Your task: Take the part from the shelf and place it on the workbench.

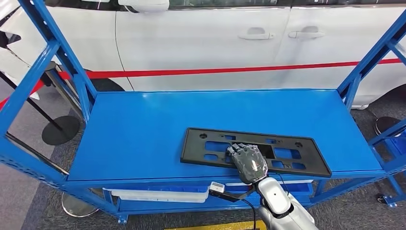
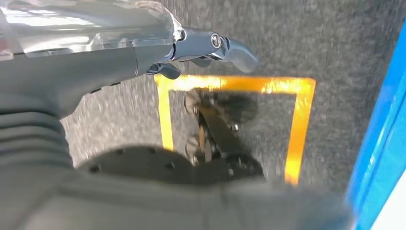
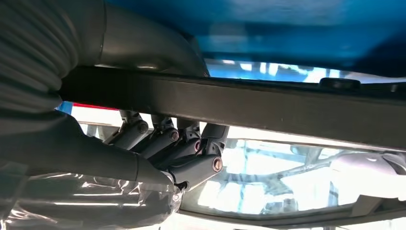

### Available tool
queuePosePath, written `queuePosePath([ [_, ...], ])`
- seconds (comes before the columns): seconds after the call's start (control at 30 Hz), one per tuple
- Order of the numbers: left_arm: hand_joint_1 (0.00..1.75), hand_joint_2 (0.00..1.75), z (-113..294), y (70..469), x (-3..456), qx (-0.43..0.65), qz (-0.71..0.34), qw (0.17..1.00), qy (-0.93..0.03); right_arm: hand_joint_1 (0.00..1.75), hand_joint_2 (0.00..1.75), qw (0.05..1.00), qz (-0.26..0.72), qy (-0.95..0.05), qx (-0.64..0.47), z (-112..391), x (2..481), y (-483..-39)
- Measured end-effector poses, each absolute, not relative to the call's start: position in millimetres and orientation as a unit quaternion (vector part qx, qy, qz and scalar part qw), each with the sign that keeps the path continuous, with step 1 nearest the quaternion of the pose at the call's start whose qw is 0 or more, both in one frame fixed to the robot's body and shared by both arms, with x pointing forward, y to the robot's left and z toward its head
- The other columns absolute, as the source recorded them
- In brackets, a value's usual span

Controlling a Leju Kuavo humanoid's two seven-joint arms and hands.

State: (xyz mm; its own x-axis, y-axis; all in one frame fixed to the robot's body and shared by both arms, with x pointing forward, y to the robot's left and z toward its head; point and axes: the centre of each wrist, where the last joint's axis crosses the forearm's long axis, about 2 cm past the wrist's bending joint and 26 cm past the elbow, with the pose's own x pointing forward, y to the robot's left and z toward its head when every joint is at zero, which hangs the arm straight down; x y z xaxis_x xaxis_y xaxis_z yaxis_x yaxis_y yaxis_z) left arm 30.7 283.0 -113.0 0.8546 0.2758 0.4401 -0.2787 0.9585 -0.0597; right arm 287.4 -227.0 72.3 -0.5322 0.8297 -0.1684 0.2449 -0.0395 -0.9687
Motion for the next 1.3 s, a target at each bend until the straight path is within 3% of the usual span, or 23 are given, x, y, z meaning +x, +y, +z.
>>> queuePosePath([
  [0.63,0.00,1.75,-112.9,285.2,31.7,-0.004,0.147,0.952,-0.267,1.71,1.75,0.271,0.560,-0.688,-0.374,75.5,289.9,-229.2],
  [0.77,0.00,1.75,-113.0,286.0,29.3,-0.026,0.166,0.938,-0.303,1.71,1.75,0.296,0.481,-0.774,-0.288,96.9,297.2,-228.9],
  [1.03,0.00,1.75,-112.8,293.7,32.2,-0.020,0.174,0.932,-0.318,1.71,1.75,0.242,0.264,-0.930,-0.083,174.7,300.8,-224.5],
  [1.3,0.00,1.75,-112.6,297.7,34.2,-0.003,0.175,0.931,-0.320,1.71,1.75,0.152,0.165,-0.956,0.189,261.7,276.9,-216.4],
])
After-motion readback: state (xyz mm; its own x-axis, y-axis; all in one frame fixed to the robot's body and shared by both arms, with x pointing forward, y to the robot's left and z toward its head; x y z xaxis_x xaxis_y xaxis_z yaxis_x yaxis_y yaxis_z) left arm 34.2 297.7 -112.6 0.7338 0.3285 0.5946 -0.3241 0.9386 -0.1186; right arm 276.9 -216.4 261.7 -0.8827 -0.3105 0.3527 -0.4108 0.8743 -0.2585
